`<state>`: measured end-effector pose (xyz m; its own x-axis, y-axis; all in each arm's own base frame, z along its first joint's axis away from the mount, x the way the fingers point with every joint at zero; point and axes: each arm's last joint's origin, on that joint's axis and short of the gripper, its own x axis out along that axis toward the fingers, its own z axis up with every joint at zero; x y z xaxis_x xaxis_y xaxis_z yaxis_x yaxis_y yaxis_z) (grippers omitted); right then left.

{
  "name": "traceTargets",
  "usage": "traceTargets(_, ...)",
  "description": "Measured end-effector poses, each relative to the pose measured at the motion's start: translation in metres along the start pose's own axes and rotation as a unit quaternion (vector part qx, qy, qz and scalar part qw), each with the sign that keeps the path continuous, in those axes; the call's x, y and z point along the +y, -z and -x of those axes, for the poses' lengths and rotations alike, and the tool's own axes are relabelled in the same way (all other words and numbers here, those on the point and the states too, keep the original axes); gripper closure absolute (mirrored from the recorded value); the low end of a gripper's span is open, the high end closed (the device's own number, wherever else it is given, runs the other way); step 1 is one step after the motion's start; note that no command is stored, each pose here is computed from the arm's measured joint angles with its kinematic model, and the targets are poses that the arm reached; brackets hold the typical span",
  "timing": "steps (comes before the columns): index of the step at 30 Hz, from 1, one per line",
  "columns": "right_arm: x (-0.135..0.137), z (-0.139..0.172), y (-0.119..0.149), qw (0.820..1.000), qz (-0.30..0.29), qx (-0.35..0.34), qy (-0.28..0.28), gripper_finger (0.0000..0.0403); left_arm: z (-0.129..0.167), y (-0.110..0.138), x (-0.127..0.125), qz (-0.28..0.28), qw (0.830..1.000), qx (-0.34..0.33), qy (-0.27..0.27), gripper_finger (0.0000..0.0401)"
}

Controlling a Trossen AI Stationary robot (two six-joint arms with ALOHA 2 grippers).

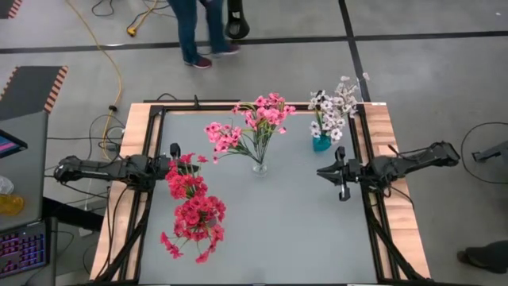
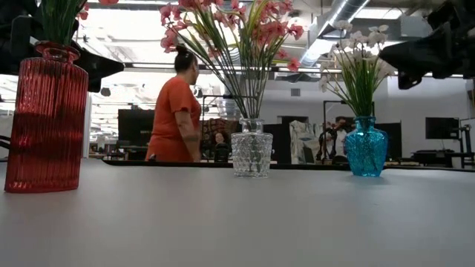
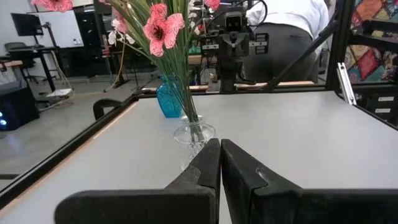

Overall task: Sort flowers into vase by color
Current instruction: Return to home position

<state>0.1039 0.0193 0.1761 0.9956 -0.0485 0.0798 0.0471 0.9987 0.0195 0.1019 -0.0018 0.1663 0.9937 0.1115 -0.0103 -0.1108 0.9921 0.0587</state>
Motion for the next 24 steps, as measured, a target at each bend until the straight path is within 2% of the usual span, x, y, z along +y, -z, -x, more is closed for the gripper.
traceTargets(8,-0.008,0.002,-0.003,0.997,0.063,-0.014,0.036,0.0334,0.0,0.0,0.0,-0.001,1.0,0.001,0.001,0.0401)
traceTargets(12,-0.013,0.005,-0.001,0.996,0.074,-0.006,0.055,0.0334,0.0,0.001,0.0,-0.005,1.0,0.002,0.006,0.0401)
traceTargets(16,-0.016,0.007,0.002,0.996,0.057,0.006,0.069,0.0334,0.0,0.001,0.0,-0.005,1.0,0.002,0.006,0.0401)
traceTargets(24,-0.017,0.007,0.004,0.994,0.08,0.023,0.069,0.0334,0.0,0.001,-0.001,-0.011,1.0,0.003,0.009,0.0401)
